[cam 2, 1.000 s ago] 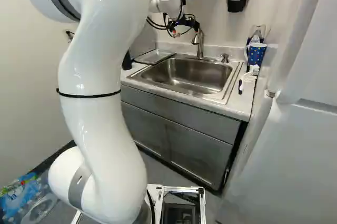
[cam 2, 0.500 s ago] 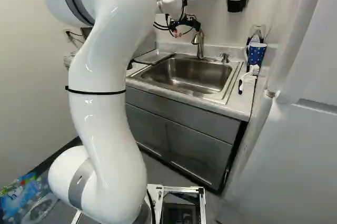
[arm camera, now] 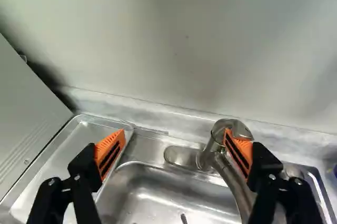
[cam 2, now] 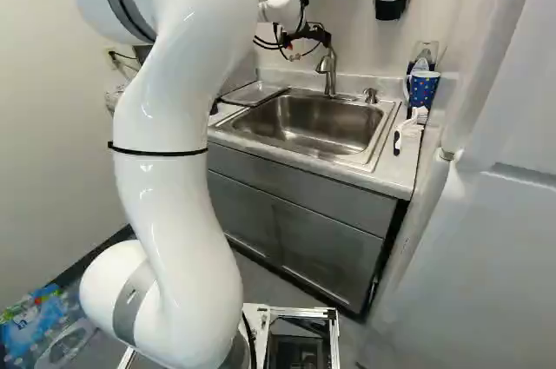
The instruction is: Rinse the cup and place it in the tray
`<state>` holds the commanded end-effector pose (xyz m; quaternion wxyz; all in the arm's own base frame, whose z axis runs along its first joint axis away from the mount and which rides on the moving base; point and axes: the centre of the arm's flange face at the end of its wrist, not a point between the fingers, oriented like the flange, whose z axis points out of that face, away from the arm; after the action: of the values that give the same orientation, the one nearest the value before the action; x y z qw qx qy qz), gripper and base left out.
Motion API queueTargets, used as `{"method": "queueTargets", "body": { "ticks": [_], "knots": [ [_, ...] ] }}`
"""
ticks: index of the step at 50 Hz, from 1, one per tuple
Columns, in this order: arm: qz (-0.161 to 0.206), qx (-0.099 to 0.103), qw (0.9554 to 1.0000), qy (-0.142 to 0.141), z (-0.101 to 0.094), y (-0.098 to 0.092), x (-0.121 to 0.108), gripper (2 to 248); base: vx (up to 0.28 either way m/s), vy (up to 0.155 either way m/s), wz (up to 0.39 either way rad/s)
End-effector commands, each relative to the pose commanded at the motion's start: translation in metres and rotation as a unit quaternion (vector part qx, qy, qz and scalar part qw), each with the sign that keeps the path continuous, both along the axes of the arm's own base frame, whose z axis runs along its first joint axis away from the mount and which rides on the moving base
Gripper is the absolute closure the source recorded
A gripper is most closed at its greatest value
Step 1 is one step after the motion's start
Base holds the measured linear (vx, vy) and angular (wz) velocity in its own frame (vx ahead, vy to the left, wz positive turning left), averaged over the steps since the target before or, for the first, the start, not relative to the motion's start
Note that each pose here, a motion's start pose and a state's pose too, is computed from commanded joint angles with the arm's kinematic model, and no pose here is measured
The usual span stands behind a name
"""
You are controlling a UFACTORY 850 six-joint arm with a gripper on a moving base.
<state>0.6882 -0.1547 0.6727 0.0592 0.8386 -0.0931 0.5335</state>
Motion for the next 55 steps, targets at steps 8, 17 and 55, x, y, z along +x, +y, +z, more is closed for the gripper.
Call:
{"method": "queueTargets", "body": {
  "ticks": [8, 17, 55],
  "knots": [
    [0.000, 0.000, 1.0000, -0.002, 0.000, 0.000, 0.001, 3, 0.000, 0.000, 0.000],
    [-0.003, -0.001, 1.0000, -0.004, -0.001, -0.006, 0.006, 3, 0.000, 0.000, 0.000],
    [-0.001, -0.001, 1.0000, -0.003, 0.000, -0.002, 0.004, 3, 0.000, 0.000, 0.000]
  ]
}}
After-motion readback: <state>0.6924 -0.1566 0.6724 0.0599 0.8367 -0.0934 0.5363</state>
